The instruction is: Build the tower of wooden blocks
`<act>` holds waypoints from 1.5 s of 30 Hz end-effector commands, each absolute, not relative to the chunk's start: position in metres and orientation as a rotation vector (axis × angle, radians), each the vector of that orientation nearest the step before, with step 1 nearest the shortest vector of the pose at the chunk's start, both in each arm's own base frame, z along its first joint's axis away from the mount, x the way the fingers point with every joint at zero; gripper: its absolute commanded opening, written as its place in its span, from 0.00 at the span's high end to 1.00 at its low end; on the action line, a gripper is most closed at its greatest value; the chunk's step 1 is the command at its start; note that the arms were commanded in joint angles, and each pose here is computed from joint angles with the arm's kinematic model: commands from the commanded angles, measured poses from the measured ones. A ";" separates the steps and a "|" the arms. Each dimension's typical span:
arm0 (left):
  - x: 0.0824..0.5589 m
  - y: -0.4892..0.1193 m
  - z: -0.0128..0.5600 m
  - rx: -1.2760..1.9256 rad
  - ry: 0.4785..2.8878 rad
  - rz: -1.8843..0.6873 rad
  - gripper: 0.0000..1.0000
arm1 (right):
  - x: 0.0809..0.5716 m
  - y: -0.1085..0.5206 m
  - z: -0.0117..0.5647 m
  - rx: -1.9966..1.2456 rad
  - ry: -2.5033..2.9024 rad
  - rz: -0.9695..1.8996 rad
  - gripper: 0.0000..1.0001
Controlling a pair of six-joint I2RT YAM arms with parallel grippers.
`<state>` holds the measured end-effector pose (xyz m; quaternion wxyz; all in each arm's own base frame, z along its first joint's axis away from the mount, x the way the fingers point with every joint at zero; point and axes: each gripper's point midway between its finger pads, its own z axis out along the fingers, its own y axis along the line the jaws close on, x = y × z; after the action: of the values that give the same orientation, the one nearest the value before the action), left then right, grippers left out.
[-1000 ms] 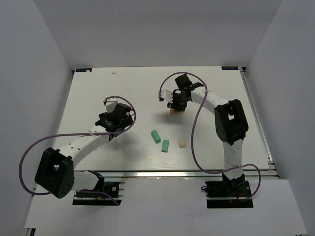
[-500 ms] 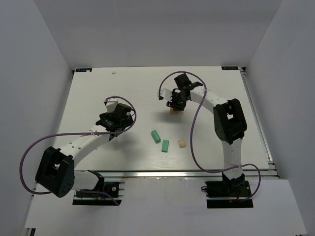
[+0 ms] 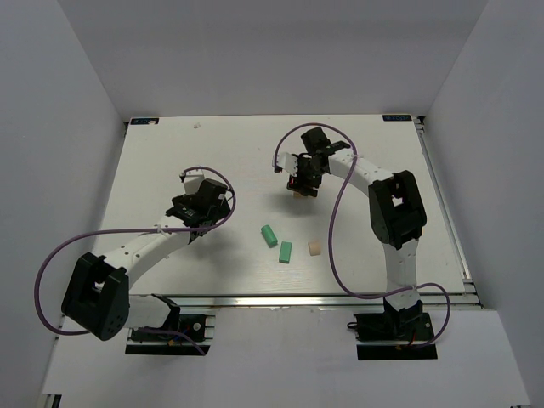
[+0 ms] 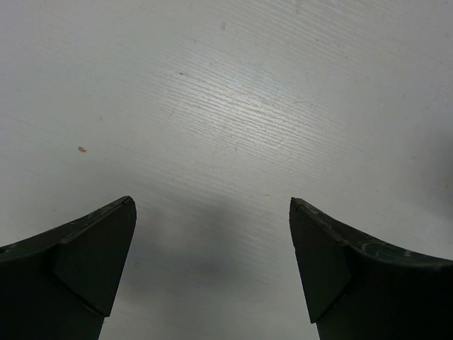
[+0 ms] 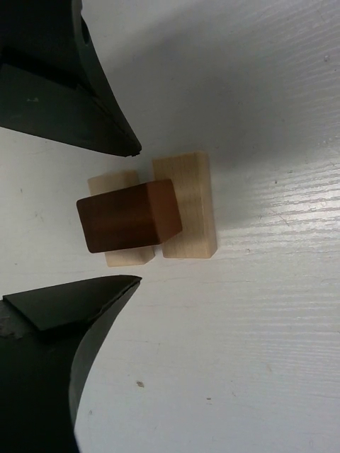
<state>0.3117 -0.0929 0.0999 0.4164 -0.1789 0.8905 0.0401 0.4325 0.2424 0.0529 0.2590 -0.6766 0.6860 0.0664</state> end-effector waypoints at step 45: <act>0.281 -0.095 0.122 -0.572 2.176 -0.116 0.02 | 0.263 0.299 0.204 -1.349 1.625 0.589 0.11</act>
<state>0.2837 -0.0929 0.1189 0.4248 -0.2221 0.8771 -0.0306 0.2580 0.3046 0.2032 0.4462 -0.5613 0.6523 0.2458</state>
